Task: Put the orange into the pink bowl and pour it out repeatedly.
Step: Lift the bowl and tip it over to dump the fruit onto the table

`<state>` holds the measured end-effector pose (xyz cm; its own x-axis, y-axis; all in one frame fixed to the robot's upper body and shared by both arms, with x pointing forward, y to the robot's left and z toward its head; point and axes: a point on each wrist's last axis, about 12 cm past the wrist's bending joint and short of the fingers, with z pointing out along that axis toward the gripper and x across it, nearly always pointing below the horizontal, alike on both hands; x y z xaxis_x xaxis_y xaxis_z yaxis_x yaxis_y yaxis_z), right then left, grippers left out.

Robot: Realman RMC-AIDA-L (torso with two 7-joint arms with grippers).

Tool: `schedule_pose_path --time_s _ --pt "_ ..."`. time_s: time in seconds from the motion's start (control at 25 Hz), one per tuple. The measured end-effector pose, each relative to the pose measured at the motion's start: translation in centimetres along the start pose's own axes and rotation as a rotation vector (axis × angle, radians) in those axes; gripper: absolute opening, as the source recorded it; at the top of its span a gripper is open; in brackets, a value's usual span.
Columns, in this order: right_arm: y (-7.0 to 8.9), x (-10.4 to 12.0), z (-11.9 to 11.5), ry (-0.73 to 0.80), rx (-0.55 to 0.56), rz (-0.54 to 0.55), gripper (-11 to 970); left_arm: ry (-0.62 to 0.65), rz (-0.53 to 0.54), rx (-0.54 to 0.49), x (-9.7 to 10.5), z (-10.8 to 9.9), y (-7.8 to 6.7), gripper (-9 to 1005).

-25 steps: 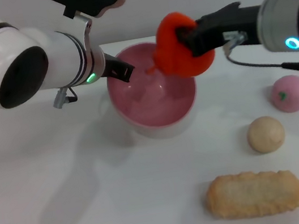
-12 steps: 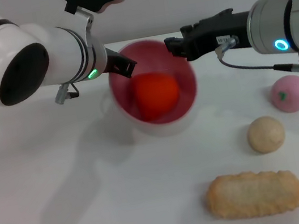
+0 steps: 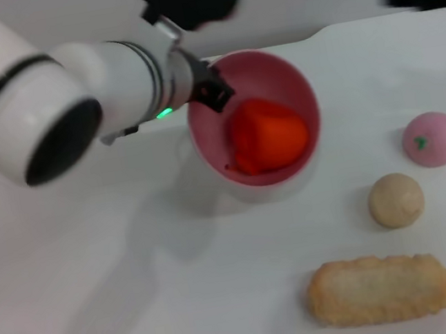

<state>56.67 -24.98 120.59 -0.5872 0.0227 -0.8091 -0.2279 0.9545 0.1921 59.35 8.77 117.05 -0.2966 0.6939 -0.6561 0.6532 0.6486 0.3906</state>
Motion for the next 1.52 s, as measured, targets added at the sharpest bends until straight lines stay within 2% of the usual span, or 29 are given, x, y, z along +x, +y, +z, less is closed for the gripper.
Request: schedule_pose_path --time_s 0.04,0.08,0.12,0.16,0.2,0.24,0.32,0.36,0.44,0.52,0.72,0.84,0.88,0.96,1.0,1.04,1.08,1.12,1.16,1.36,1.4,1.44,1.52 --pt "-3.0 0.7 -1.0 -0.001 0.073 0.077 559 -0.041 0.104 -0.02 -0.5 -0.2 -1.0 47" --pt "-3.8 1.0 -1.4 0.0 0.093 0.097 559 -0.051 0.132 -0.024 -0.7 -0.3 -1.3 47" --pt "-3.8 1.0 -1.4 0.0 0.093 0.097 559 -0.051 0.132 -0.024 -0.7 -0.3 -1.3 47" --pt "-5.6 1.8 -2.1 0.005 0.14 0.138 559 -0.072 0.176 -0.028 -1.1 -0.5 -1.9 47" --pt "-5.6 1.8 -2.1 0.005 0.14 0.138 559 -0.099 0.221 -0.031 -1.5 -0.7 -2.6 47" --pt "-6.4 2.3 -2.4 0.012 0.16 0.158 559 -0.125 0.263 -0.038 -1.8 -0.8 -3.1 47" --pt "-7.0 2.9 -2.5 0.028 0.175 0.175 559 -0.183 0.355 -0.057 -2.3 -0.9 -4.1 47" --pt "-7.3 3.2 -2.5 0.039 0.179 0.18 558 -0.183 0.355 -0.057 -2.3 -0.9 -4.1 47" --pt "-7.4 3.6 -2.4 0.056 0.18 0.179 558 -0.307 0.517 -0.09 -2.9 -1.1 -5.9 47" --pt "-7.4 3.9 -2.2 0.071 0.177 0.177 558 -0.383 0.599 -0.108 -2.7 -1.0 -6.7 47" --pt "-7.4 4.3 -1.8 0.095 0.17 0.174 558 -0.488 0.731 -0.149 -1.7 -0.9 -7.1 47" --pt "-7.3 4.3 -1.7 0.099 0.168 0.172 558 -0.494 0.758 -0.16 -1.5 -0.9 -7.2 47" --pt "-7.2 4.3 -1.7 0.101 0.164 0.169 558 -0.493 0.829 -0.185 -1.1 -0.9 -7.3 47" --pt "-7.1 4.3 -1.6 0.101 0.162 0.167 558 -0.493 0.829 -0.185 -1.1 -0.9 -7.3 47" --pt "-7.0 4.2 -1.6 0.102 0.16 0.165 558 -0.487 0.893 -0.206 -0.8 -0.8 -7.5 47" --pt "-7.0 4.2 -1.5 0.103 0.157 0.164 558 -0.487 0.893 -0.206 -0.8 -0.8 -7.5 47" --pt "-6.9 4.1 -1.5 0.105 0.156 0.163 557 -0.483 1.007 -0.247 -0.5 -0.9 -8.0 47" --pt "-6.9 4.1 -1.5 0.106 0.156 0.163 557 -0.483 1.007 -0.247 -0.5 -0.9 -8.0 47" --pt "-7.0 4.1 -1.5 0.106 0.159 0.164 557 -0.49 1.105 -0.269 -0.3 -0.9 -8.7 47" --pt "-7.2 4.1 -1.6 0.103 0.163 0.169 557 -0.49 1.105 -0.269 -0.3 -0.9 -8.7 47" --pt "-7.2 4.1 -1.6 0.103 0.164 0.17 557 -0.488 1.182 -0.295 -0.1 -0.8 -9.0 47" --pt "-7.2 4.1 -1.6 0.104 0.165 0.169 557 -0.486 1.212 -0.307 0.0 -0.8 -9.1 47" --pt "-7.2 4.1 -1.6 0.105 0.165 0.168 557 -0.485 1.225 -0.312 0.0 -0.8 -9.1 47"
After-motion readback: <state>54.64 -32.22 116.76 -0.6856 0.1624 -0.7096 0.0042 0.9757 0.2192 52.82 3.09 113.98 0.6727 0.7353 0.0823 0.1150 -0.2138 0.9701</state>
